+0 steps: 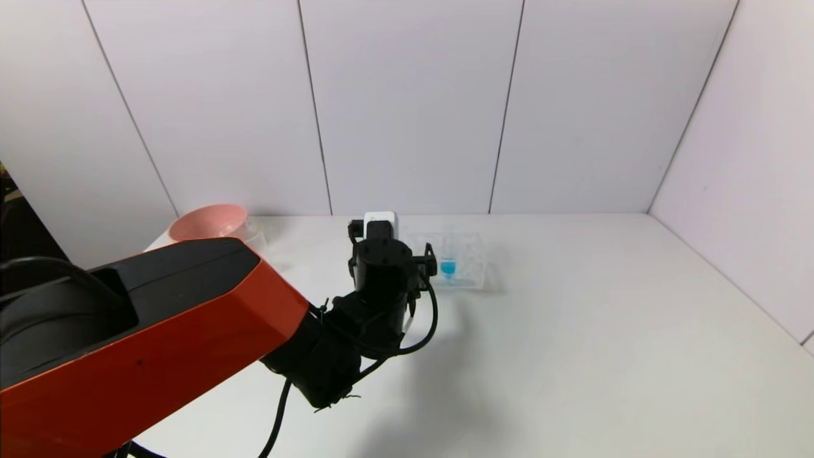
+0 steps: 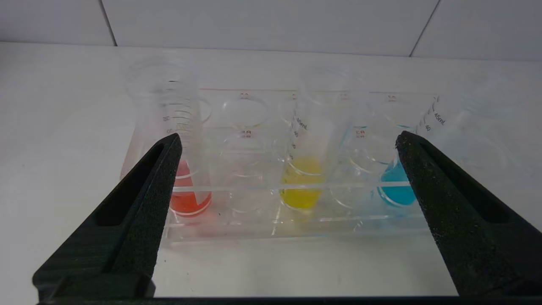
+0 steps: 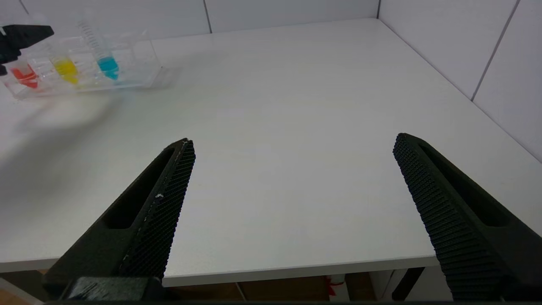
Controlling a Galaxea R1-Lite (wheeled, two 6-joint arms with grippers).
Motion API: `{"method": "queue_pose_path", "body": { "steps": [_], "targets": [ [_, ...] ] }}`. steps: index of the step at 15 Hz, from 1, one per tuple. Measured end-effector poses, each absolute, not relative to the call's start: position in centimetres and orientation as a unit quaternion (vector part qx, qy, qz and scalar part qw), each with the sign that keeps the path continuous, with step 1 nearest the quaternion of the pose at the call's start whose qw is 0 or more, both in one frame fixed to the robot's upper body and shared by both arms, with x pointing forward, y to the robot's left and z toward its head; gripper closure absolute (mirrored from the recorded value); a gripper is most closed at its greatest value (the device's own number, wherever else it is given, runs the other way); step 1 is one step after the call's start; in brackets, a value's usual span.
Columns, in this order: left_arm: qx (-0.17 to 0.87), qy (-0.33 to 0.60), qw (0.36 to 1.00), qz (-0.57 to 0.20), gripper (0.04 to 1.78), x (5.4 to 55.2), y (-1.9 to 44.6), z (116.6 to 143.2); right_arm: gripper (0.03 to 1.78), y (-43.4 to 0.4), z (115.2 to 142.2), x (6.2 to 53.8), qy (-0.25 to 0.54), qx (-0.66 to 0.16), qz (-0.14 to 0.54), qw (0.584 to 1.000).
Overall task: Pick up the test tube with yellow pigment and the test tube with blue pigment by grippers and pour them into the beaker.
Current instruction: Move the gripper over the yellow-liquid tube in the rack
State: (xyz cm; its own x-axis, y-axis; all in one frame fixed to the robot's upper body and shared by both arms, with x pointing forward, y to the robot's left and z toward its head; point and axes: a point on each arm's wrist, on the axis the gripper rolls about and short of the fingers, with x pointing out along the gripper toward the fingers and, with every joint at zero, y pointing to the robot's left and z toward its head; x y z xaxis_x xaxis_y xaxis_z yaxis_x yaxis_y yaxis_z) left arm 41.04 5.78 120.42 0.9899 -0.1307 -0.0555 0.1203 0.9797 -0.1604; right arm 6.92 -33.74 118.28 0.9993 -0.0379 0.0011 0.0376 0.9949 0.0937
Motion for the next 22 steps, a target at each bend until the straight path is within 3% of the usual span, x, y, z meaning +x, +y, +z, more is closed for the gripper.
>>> {"method": "queue_pose_path", "body": {
  "steps": [10,22],
  "targets": [
    [-0.062,0.026,0.996,-0.058,0.06,43.2,4.7,118.9,0.10,-33.7,118.3,6.9,-0.001,0.047,-0.019,0.999],
    [-0.058,0.018,0.997,-0.046,0.06,46.0,4.8,119.3,0.10,-33.7,118.3,6.9,-0.001,0.047,-0.019,0.999]
  ]
}}
